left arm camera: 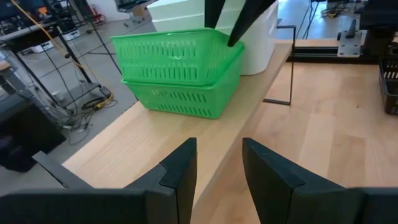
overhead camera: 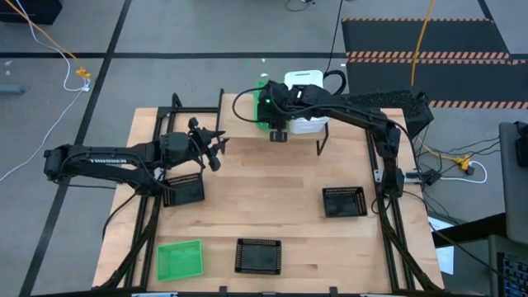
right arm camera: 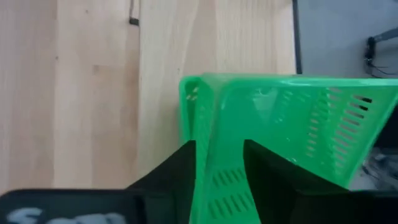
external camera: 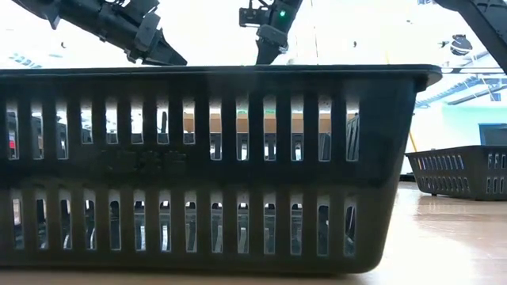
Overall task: Stack baskets on shelf by color
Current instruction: Stack the right green bin on top of the other green bin on the shelf
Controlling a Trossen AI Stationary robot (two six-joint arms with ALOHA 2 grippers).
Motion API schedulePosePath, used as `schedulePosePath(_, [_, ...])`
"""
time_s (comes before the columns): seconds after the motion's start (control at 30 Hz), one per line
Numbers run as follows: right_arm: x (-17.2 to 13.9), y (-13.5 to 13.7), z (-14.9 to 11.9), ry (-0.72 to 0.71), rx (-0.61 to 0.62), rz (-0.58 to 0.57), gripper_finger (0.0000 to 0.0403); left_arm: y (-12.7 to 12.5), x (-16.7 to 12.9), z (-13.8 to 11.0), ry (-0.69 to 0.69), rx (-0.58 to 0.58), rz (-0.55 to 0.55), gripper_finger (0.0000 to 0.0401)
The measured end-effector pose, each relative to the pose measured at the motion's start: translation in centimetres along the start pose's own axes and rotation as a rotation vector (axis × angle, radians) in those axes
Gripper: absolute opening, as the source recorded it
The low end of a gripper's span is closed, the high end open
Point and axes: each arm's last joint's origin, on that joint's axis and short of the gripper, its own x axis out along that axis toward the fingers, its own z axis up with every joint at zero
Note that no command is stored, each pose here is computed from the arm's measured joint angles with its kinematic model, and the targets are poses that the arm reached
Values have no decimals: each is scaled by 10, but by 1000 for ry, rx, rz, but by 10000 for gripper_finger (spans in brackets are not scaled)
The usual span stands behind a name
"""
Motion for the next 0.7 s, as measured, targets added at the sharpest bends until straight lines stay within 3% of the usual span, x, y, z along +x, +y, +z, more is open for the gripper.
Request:
schedulePosePath(0.2, [-13,21,7,37,-61,-107,148,0,0,-3,26,4,-2,131])
schedulePosePath(0.37, [-44,33,22,-136,-81,-140,135,0,0,-5,45,-19,27,131])
schedulePosePath(0.5, [-43,25,24,-171,-42,-166,124,0,1,-2,13,-46,34,131])
schedulePosePath(0.6, [-48,20,19,-168,-4,-159,116,-5,14,5,-74,34,-12,131])
schedulePosePath(0.7, [-79,19,9,-230,51,-58,109,-10,29,3,-103,166,-39,131])
